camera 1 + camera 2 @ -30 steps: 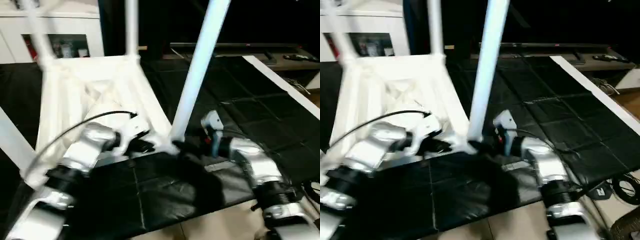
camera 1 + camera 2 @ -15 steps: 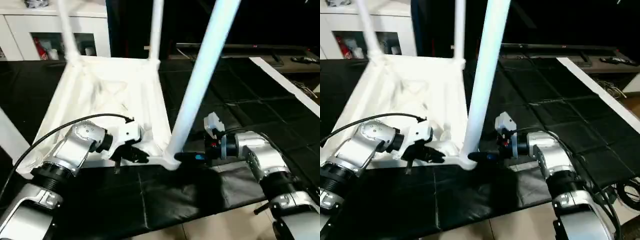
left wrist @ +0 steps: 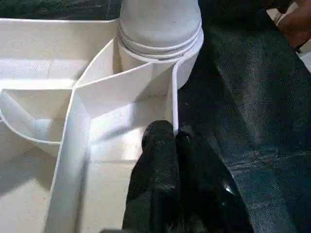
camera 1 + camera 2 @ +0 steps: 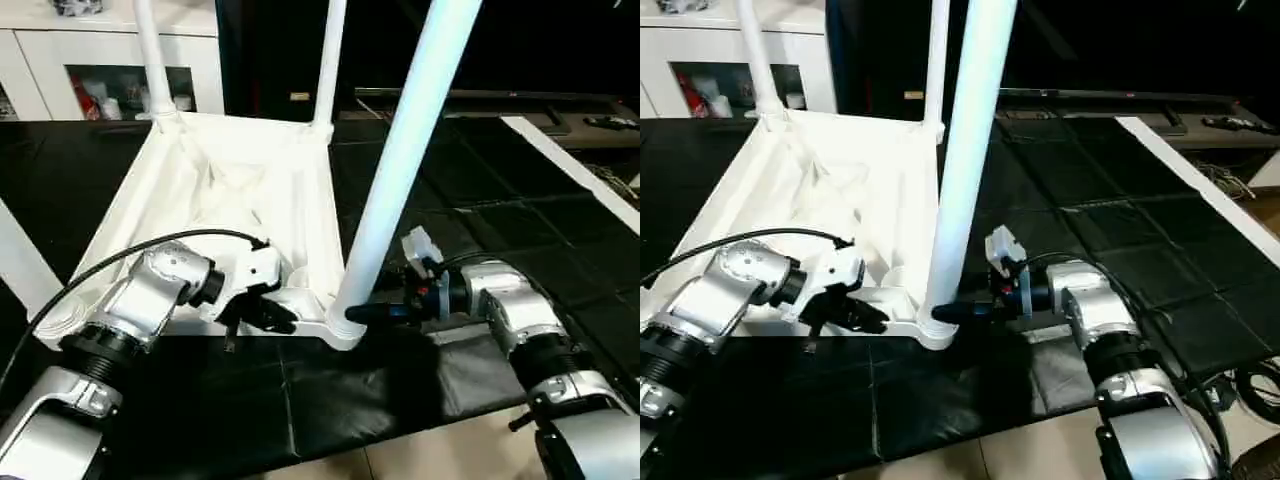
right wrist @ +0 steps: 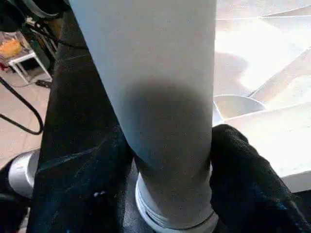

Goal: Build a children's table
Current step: Rotate leg to tighten

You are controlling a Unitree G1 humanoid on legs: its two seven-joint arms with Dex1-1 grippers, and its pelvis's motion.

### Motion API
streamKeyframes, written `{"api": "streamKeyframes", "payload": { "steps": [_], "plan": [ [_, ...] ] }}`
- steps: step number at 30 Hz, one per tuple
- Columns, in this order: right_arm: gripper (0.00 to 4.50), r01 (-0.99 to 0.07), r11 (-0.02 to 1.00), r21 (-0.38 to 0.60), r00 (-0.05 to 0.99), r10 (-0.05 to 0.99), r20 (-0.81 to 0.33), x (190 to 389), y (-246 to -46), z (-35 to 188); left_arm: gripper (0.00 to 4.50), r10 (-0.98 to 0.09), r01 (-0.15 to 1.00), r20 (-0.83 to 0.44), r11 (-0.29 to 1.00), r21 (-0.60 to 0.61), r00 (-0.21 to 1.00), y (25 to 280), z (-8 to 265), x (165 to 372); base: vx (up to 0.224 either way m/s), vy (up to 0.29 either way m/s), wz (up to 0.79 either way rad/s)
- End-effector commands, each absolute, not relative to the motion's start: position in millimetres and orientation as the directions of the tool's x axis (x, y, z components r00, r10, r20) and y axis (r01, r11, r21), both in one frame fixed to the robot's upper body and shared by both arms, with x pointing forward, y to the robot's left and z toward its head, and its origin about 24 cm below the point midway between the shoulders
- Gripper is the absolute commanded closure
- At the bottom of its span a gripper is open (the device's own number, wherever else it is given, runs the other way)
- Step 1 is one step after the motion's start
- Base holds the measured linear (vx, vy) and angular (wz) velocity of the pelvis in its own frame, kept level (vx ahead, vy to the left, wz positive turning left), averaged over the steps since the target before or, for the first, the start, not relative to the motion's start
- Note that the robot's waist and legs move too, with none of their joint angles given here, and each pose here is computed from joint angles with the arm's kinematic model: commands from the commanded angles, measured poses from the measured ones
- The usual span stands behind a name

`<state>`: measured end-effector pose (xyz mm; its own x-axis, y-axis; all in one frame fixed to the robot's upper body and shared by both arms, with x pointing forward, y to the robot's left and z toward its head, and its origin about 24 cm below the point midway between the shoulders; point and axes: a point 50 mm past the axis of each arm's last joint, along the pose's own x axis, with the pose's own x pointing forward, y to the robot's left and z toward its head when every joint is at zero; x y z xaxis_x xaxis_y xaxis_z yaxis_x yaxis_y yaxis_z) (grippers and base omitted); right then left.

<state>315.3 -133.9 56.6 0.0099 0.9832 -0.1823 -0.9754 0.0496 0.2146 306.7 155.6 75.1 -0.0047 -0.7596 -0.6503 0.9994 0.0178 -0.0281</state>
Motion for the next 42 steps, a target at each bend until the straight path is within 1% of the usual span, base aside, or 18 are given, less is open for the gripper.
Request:
{"api": "streamKeyframes", "payload": {
  "steps": [1, 5, 10, 13, 14, 16, 17, 18, 20, 25, 26, 30, 31, 32, 35, 38, 40, 42],
  "plan": [
    [2.39, -0.978, 0.046, 0.204, 0.011, 0.985, -0.170, 319.0, -133.5, 63.0, 4.50, -0.761, 0.993, -0.639, -0.114, -0.034, -0.109, 138.5, 82.3, 302.8, 0.000, 0.000, 0.00],
    [2.48, -0.974, 0.039, 0.224, 0.006, 0.989, -0.147, 318.3, -131.8, 62.5, 4.50, -0.768, 0.994, -0.632, -0.098, -0.042, -0.102, 138.3, 80.4, 302.7, 0.000, 0.000, 0.00],
    [2.50, -0.966, 0.092, 0.240, 0.058, 0.988, -0.145, 316.6, -130.9, 57.6, 4.50, -0.791, 0.998, -0.609, -0.034, -0.052, -0.059, 134.1, 78.0, 304.3, 0.000, 0.000, 0.00],
    [2.50, -0.909, 0.346, 0.233, 0.297, 0.929, -0.222, 322.6, -116.4, 42.3, 4.50, -0.811, 0.986, -0.574, 0.164, -0.036, 0.114, 116.1, 71.4, 314.1, 0.000, 0.000, 0.00],
    [2.51, -0.909, 0.346, 0.233, 0.297, 0.929, -0.222, 322.6, -116.4, 42.3, 4.50, -0.811, 0.986, -0.574, 0.164, -0.036, 0.114, 116.1, 71.4, 314.1, 0.000, 0.000, 0.00],
    [2.52, -0.849, 0.474, 0.234, 0.417, 0.873, -0.252, 327.6, -104.4, 37.1, 4.50, -0.803, 0.957, -0.551, 0.289, -0.026, 0.228, 102.6, 69.4, 321.8, 0.000, 0.000, 0.00],
    [2.52, -0.836, 0.495, 0.237, 0.437, 0.861, -0.259, 328.7, -102.1, 36.4, 4.50, -0.800, 0.951, -0.547, 0.310, -0.026, 0.246, 100.1, 69.2, 323.0, 0.000, 0.000, 0.00],
    [2.53, -0.775, 0.579, 0.254, 0.513, 0.811, -0.282, 333.5, -91.7, 34.6, 4.50, -0.787, 0.921, -0.530, 0.388, -0.027, 0.316, 88.5, 68.7, 327.4, 0.000, 0.000, 0.00],
    [2.54, -0.723, 0.649, 0.238, 0.578, 0.756, -0.308, 337.6, -74.1, 35.1, 4.50, -0.774, 0.877, -0.491, 0.479, -0.039, 0.400, 70.4, 70.1, 332.4, 0.000, 0.000, 0.00],
    [2.57, -0.712, 0.664, 0.230, 0.588, 0.742, -0.321, 338.1, -63.2, 35.7, 4.50, -0.771, 0.860, -0.468, 0.508, -0.044, 0.432, 60.5, 71.3, 333.8, 0.000, 0.000, 0.00],
    [2.57, -0.711, 0.671, 0.211, 0.595, 0.734, -0.327, 338.0, -56.9, 36.2, 4.50, -0.771, 0.860, -0.463, 0.509, -0.039, 0.436, 56.4, 71.9, 333.2, 0.000, 0.000, 0.00],
    [2.57, -0.713, 0.664, 0.224, 0.595, 0.743, -0.308, 337.1, -50.9, 37.6, 4.50, -0.766, 0.866, -0.475, 0.500, -0.019, 0.432, 56.9, 71.4, 331.6, 0.000, 0.000, 0.00],
    [2.03, -0.717, 0.655, 0.238, 0.594, 0.753, -0.284, 337.0, -50.4, 39.5, 4.50, -0.767, 0.867, -0.477, 0.497, -0.020, 0.429, 58.4, 71.1, 331.1, 0.000, 0.000, 0.00],
    [1.89, -0.719, 0.649, 0.246, 0.598, 0.760, -0.255, 336.5, -50.0, 42.8, 4.50, -0.764, 0.868, -0.483, 0.496, -0.014, 0.428, 60.5, 71.1, 330.6, 0.000, 0.000, 0.00],
    [1.67, -0.727, 0.637, 0.254, 0.596, 0.770, -0.227, 335.2, -51.0, 45.6, 4.50, -0.757, 0.870, -0.489, 0.494, 0.004, 0.432, 63.9, 71.1, 331.0, 0.000, 0.000, 0.00],
    [1.39, -0.754, 0.623, 0.211, 0.591, 0.782, -0.199, 333.9, -59.5, 47.3, 4.50, -0.755, 0.878, -0.502, 0.478, 0.022, 0.423, 71.9, 70.6, 331.0, 0.000, 0.000, 0.00],
    [1.21, -0.792, 0.574, 0.209, 0.548, 0.818, -0.171, 329.5, -65.9, 48.1, 4.50, -0.751, 0.876, -0.505, 0.482, 0.023, 0.426, 79.3, 71.3, 332.1, 0.000, 0.000, 0.00],
    [1.07, -0.835, 0.514, 0.195, 0.484, 0.855, -0.185, 322.6, -72.7, 45.1, 4.50, -0.748, 0.873, -0.507, 0.488, 0.018, 0.428, 86.7, 72.1, 333.2, 0.000, 0.000, 0.00]
  ]
}}
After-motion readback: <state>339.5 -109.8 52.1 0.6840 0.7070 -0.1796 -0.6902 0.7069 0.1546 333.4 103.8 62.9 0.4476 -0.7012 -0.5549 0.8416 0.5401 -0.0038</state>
